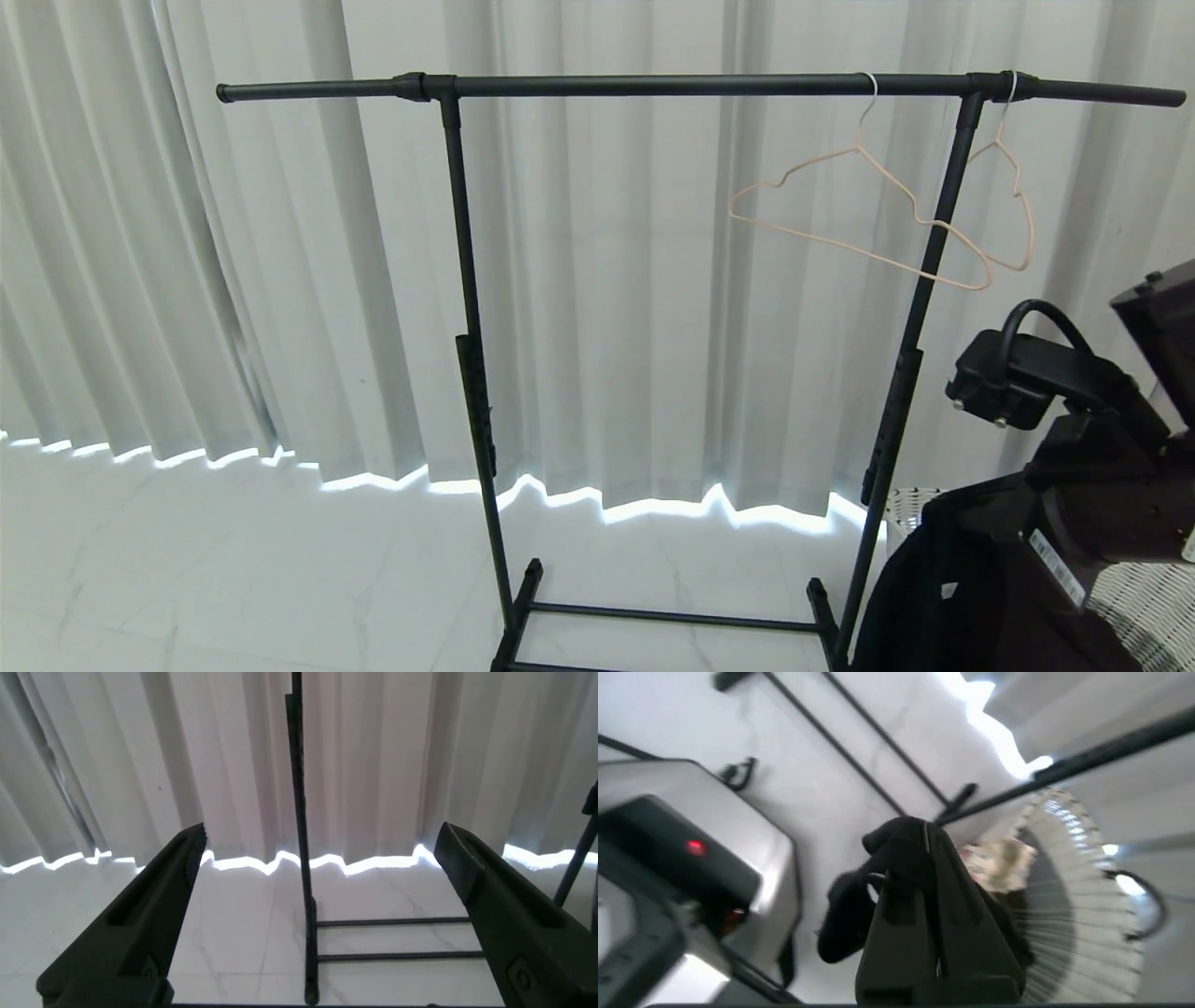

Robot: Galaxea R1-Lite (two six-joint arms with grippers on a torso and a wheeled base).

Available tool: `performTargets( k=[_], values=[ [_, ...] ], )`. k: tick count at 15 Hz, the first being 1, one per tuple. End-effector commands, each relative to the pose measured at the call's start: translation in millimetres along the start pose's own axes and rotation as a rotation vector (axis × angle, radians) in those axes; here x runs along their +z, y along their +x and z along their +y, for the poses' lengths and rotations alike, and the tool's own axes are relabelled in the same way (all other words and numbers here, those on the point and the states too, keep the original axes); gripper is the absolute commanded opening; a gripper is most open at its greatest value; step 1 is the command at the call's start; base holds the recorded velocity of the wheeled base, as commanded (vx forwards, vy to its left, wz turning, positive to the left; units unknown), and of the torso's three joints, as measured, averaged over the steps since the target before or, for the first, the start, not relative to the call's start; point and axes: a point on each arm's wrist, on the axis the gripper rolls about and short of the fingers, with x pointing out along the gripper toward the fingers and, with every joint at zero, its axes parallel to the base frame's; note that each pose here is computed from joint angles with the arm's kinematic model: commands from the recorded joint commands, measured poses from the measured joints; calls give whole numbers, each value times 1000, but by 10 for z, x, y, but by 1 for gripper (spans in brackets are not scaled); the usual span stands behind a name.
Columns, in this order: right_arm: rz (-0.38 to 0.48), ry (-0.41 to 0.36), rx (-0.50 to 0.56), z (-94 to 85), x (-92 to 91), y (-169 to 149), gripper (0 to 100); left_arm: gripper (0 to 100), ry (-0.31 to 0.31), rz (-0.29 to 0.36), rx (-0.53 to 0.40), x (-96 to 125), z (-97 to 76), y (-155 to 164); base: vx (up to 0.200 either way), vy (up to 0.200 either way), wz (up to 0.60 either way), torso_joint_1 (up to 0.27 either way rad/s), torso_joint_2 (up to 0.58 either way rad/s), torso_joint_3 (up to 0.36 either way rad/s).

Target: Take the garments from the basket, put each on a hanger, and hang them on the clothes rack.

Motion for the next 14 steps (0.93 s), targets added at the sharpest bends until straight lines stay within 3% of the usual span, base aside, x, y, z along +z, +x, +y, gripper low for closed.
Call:
performTargets(
  k=[1, 4, 5, 7, 8, 9, 10, 12, 14],
  values=[
    [22, 0, 43, 49, 108, 147, 0, 100, -4, 0, 0, 0, 0, 0, 0, 0, 0, 0, 0, 0],
    [-4, -8, 86, 84, 230, 221, 0, 100, 7, -17, 2, 28, 2, -5, 0, 0, 0, 0, 0, 0],
    [-12, -12, 90, 97, 261, 236, 0, 100, 1, -73, -6, 231, 18, -52, 0, 0, 0, 0, 0, 0],
    [-15, -16, 95, 113, 318, 284, 0, 100, -67, -60, -76, 839, 98, 48, 0, 0, 0, 0, 0, 0],
    [-17, -18, 97, 121, 335, 294, 0, 100, -77, -42, -97, 1018, 123, 130, 0, 0, 0, 0, 0, 0],
    [-28, -20, 97, 126, 390, 342, 0, 100, -77, 11, -150, 1377, 164, 397, 0, 0, 0, 0, 0, 0],
    [-44, -17, 94, 120, 443, 362, 0, 100, -64, 55, -205, 1533, 163, 613, 0, 0, 0, 0, 0, 0],
    [-78, -15, 93, 113, 576, 371, 0, 100, -23, 147, -312, 1660, 83, 1098, 0, 0, 0, 0, 0, 0],
    [-102, -24, 104, 158, 716, 416, 0, 100, -31, 224, -459, 1588, -95, 1485, 0, 0, 0, 0, 0, 0]
  ],
)
